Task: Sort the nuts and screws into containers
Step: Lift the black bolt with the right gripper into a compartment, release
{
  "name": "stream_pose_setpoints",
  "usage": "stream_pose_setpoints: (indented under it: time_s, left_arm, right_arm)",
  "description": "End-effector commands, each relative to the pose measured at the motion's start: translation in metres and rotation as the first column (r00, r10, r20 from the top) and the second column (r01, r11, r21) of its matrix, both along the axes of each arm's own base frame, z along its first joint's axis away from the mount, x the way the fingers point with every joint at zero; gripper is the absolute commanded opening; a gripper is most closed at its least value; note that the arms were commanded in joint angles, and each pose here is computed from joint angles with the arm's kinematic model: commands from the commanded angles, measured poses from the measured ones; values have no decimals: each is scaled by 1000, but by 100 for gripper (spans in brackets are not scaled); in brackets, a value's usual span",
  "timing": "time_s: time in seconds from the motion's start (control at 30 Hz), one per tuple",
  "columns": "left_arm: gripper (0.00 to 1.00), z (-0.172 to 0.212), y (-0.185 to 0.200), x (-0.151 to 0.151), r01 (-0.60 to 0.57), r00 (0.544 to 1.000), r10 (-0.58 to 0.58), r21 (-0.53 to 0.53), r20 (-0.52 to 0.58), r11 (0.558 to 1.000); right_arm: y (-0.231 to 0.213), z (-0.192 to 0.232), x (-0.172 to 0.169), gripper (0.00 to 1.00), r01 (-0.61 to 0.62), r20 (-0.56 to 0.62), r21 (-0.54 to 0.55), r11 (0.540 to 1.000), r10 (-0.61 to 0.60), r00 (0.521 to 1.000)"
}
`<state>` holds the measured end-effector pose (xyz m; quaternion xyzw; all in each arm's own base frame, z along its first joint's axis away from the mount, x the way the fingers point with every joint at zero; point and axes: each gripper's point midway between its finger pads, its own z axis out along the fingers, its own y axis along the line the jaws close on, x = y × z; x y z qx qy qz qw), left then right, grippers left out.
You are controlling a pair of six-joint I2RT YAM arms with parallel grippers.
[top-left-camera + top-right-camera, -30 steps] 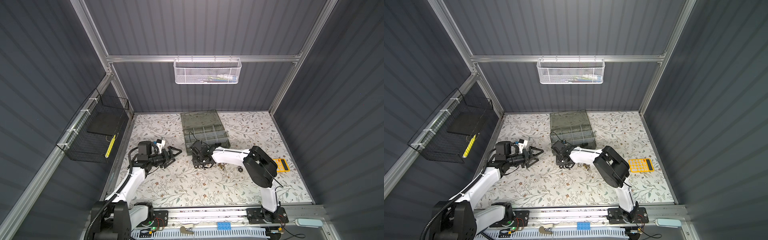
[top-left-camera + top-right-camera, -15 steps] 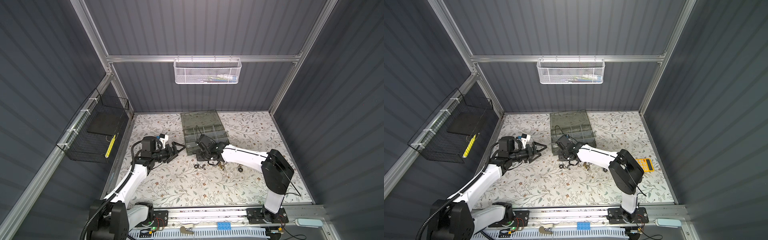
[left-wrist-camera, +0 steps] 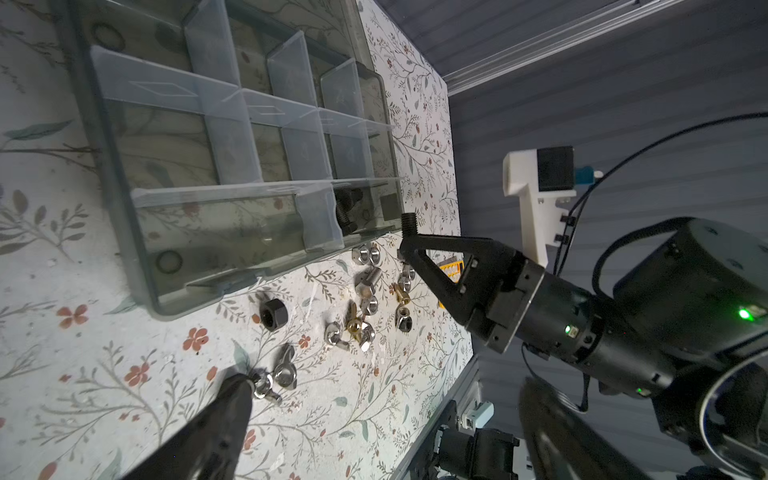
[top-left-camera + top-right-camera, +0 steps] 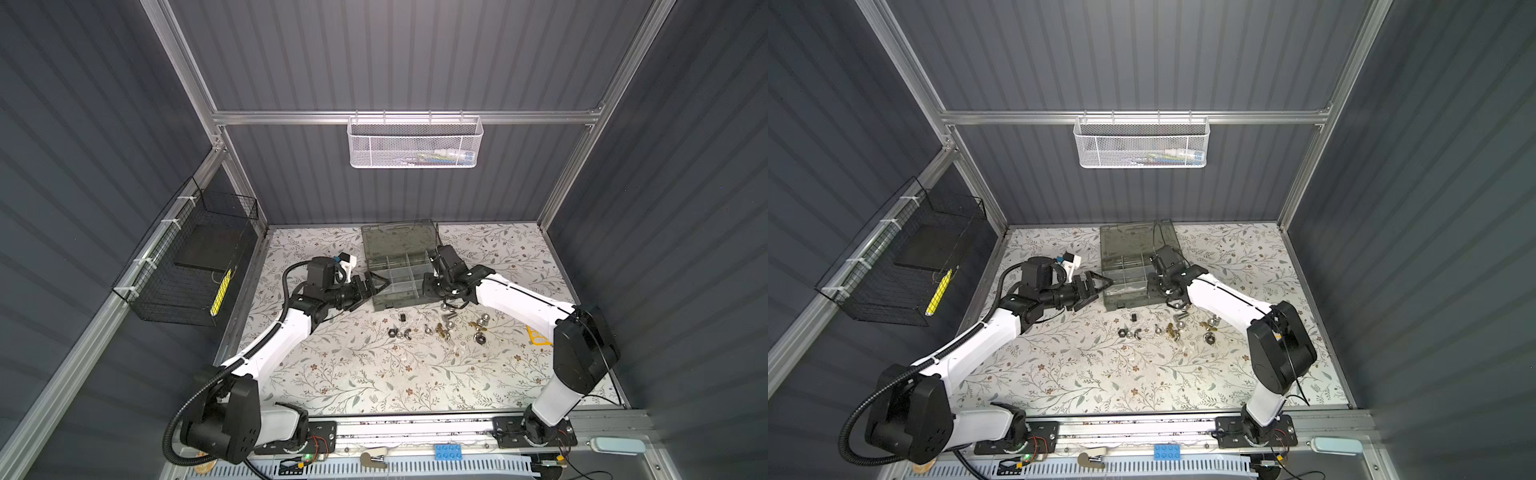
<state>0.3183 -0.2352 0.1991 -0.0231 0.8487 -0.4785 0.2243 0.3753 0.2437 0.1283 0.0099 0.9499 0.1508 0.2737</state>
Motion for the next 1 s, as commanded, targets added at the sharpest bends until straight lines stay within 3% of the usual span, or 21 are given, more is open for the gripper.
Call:
stream_pose_setpoints:
  time_s: [0.0, 0.33, 0.97]
  left_arm:
    - [100, 9, -18, 9, 22, 998, -23, 24, 56, 999]
    - [100, -6, -62, 21, 89, 995, -92, 62, 50, 994]
    - [100, -26, -105, 41, 163, 986, -166, 89, 25, 983]
  right_arm:
    - [-13, -5, 3, 18, -9, -12, -8, 1000, 9, 1000]
    - [-42, -34, 21, 18, 39, -73, -15, 999, -40, 997]
    - [-69, -70, 42, 27, 74, -131, -19, 997, -76, 988]
